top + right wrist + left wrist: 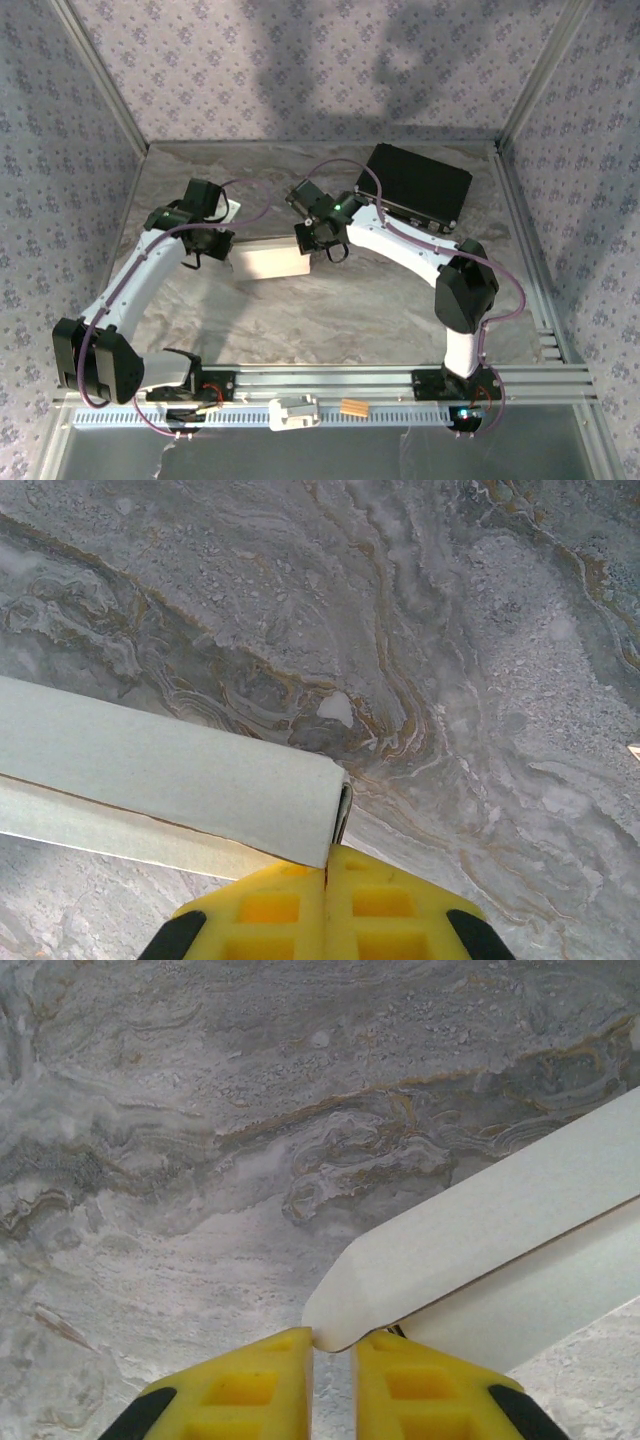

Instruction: Fold the paper box

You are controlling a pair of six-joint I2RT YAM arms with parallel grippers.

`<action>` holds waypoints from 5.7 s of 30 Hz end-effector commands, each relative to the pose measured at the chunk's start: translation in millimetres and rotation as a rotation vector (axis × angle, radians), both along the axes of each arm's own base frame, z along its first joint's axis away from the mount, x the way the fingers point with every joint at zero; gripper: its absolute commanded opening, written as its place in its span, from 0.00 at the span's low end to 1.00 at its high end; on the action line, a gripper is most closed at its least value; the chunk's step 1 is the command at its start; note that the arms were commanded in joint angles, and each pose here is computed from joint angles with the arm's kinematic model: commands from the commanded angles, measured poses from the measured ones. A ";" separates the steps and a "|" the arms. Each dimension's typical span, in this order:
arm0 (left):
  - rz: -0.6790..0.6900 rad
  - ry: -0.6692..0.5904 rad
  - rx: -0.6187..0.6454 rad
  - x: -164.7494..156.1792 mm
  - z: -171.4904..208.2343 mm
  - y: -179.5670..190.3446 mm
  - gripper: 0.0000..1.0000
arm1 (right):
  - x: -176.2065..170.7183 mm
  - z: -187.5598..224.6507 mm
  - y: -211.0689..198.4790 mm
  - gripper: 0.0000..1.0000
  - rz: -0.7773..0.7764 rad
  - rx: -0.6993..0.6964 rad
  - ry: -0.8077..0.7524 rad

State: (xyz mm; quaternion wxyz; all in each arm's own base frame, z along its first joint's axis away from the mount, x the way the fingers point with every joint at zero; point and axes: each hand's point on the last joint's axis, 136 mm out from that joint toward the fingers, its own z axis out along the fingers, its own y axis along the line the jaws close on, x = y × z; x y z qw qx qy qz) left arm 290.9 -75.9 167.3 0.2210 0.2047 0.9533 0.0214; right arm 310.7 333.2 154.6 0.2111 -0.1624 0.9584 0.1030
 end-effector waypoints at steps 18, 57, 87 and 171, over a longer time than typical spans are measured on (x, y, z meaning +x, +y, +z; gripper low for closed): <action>0.156 0.211 -0.267 -21.5 13.0 -35.2 0.00 | 2.2 -10.4 -3.0 0.00 -0.009 -0.084 0.024; 0.094 0.002 -0.098 -15.2 35.4 -0.5 0.34 | 9.4 -16.8 -3.1 0.00 0.051 -0.081 0.077; 0.000 0.039 -0.065 -2.7 -5.1 6.5 0.34 | 14.1 -18.7 -0.4 0.00 0.068 -0.046 0.118; -0.061 -0.030 -0.160 21.4 3.6 -6.9 0.34 | 23.8 -16.1 -9.4 0.00 0.157 -0.041 0.100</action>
